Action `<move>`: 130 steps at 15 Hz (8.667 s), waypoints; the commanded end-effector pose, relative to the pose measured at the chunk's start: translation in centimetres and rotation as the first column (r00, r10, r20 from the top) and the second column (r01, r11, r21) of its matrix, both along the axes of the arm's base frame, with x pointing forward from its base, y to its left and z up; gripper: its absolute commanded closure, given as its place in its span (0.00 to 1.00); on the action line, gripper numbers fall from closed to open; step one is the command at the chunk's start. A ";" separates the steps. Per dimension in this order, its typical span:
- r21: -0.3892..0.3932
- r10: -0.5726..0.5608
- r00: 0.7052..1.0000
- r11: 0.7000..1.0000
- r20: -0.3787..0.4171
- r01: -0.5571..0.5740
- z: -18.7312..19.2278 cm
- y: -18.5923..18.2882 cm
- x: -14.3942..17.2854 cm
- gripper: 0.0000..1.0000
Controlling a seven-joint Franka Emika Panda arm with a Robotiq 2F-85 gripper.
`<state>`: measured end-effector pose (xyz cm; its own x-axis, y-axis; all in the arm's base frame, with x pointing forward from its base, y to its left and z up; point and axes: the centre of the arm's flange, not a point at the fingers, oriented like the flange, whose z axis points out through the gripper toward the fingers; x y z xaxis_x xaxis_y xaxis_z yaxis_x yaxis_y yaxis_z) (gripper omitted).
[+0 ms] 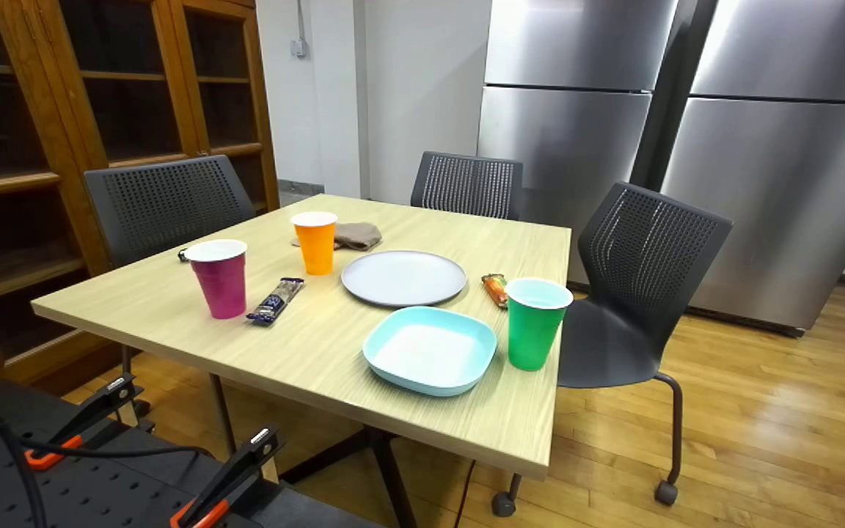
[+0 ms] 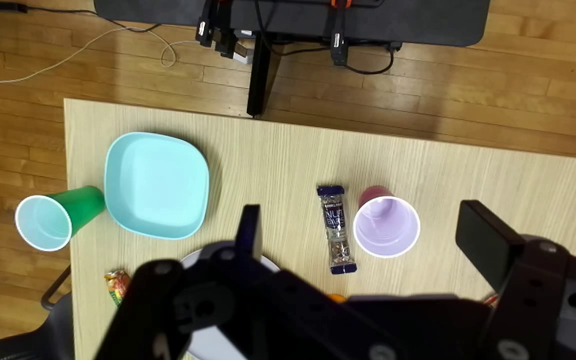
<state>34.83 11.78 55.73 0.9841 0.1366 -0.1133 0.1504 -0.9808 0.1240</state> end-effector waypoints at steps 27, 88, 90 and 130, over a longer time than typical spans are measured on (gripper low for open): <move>0.107 -0.185 0.963 0.980 0.194 0.167 -5.3 -1.4 15.4 0.00; 0.131 -0.304 0.935 0.950 0.183 0.283 -29.4 -3.0 30.3 0.00; 0.140 -0.304 0.934 0.949 0.185 0.281 -29.6 -3.2 30.7 0.00; 0.120 -0.244 0.961 0.966 0.132 0.229 -35.9 -2.3 33.2 1.00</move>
<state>67.39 9.14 19.57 0.9911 -0.1263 0.0411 -0.1272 -0.9917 0.0208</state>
